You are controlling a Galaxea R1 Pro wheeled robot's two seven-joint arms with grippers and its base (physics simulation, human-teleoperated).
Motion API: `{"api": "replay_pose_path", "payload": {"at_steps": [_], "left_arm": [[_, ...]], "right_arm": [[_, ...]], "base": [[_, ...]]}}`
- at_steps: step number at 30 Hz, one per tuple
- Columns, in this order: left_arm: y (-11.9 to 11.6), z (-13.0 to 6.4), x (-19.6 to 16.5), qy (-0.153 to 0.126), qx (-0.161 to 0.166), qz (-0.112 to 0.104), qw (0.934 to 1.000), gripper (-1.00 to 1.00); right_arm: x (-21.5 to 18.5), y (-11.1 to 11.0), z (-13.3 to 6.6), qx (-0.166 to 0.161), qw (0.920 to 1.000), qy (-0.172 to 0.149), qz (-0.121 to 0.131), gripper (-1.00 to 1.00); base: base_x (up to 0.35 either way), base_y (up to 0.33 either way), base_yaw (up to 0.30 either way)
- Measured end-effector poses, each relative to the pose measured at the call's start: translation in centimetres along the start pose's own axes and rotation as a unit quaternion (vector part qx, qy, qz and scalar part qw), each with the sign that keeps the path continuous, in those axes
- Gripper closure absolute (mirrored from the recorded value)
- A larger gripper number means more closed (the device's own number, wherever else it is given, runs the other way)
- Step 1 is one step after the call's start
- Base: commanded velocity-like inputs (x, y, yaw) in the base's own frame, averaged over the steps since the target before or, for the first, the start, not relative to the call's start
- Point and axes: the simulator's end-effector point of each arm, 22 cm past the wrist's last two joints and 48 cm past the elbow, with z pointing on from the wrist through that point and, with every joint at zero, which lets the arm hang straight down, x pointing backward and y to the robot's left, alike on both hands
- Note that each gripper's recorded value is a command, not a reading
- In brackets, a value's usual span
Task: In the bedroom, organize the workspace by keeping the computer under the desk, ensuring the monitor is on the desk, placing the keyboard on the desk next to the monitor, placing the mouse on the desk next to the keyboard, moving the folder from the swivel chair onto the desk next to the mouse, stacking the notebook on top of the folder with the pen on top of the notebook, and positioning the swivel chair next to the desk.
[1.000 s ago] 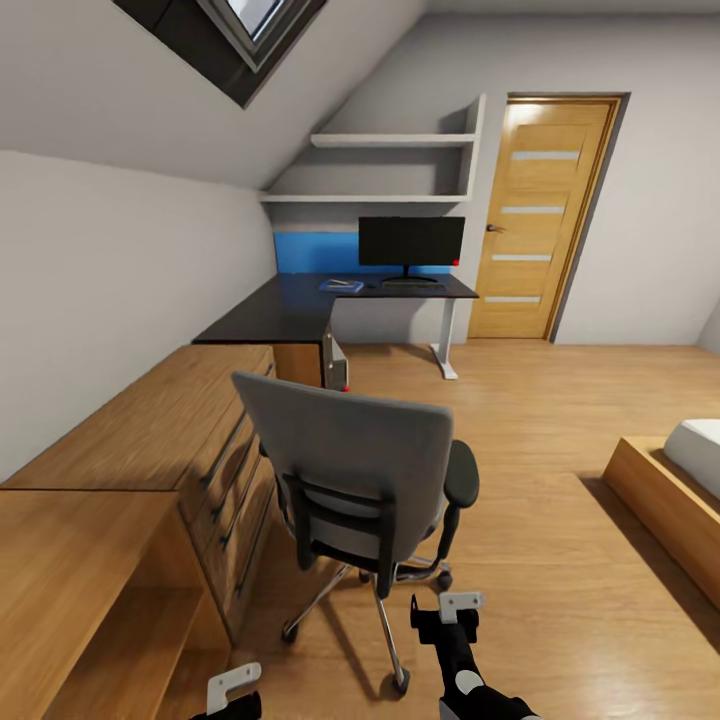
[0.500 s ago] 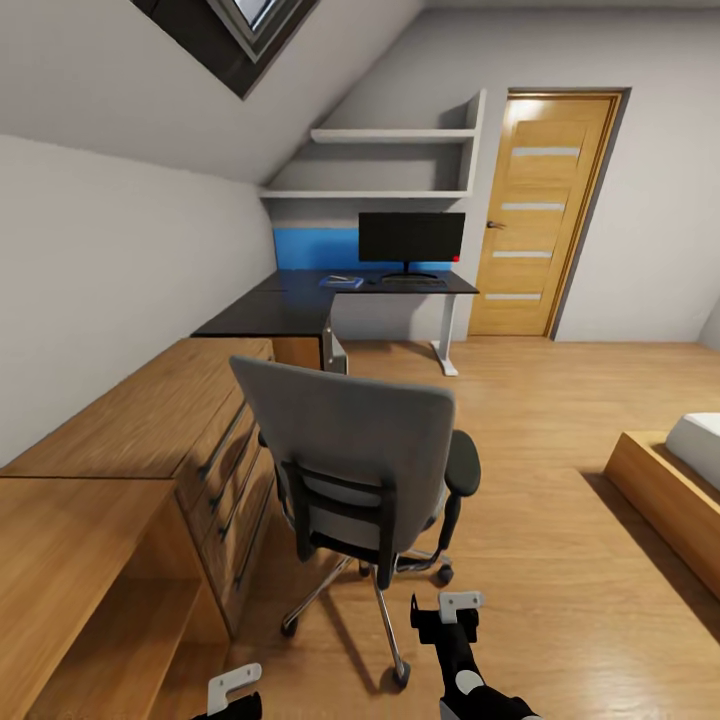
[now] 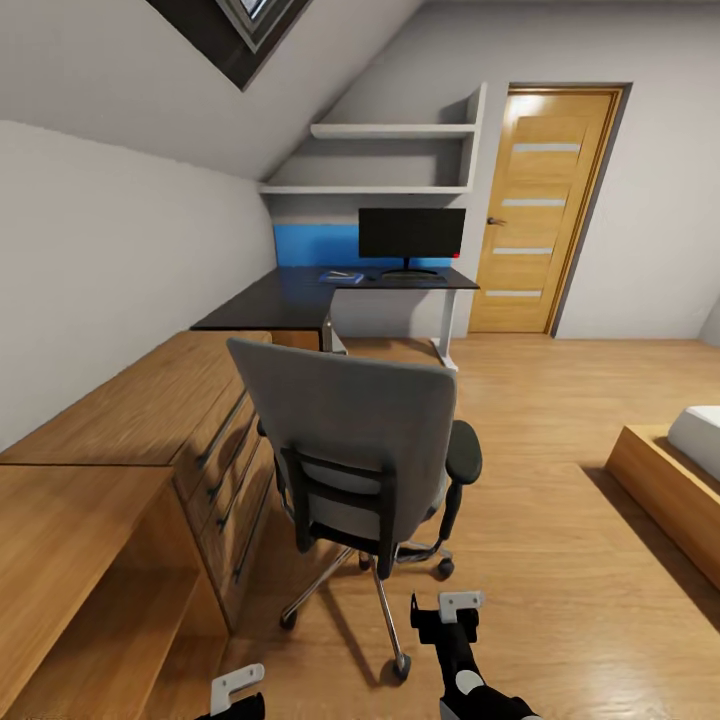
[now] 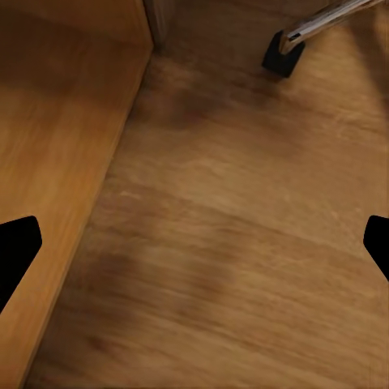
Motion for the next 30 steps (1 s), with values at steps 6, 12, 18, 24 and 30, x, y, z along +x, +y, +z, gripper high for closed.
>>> {"api": "replay_pose_path", "payload": {"at_steps": [6,12,18,24,30], "left_arm": [[-3.7,0.3,-0.1,0.005,0.024,-0.004,0.9997,-1.00],[-7.2,1.2,-4.0,0.013,0.050,0.002,0.9987,-1.00],[-9.8,1.8,-8.7,0.005,0.067,0.009,0.9977,-1.00],[-12.4,2.2,-10.8,0.000,0.084,0.011,0.9964,-1.00],[-11.7,3.7,-8.8,-0.012,0.076,0.005,0.9970,-1.00]], "right_arm": [[1.0,0.3,0.5,-0.001,1.0000,0.000,0.003,-1.00],[1.6,0.3,1.6,0.001,0.9999,0.013,-0.001,-1.00],[-0.3,-0.3,4.0,0.008,0.9996,0.023,-0.013,-1.00],[-3.2,-4.6,6.8,0.046,0.9985,0.029,0.010,-1.00],[-1.7,-5.1,7.2,0.052,0.9979,0.034,0.019,-1.00]], "base": [[0.000,0.000,0.000],[0.000,0.000,0.000],[0.000,0.000,0.000],[0.000,0.000,0.000],[0.000,0.000,0.000]]}}
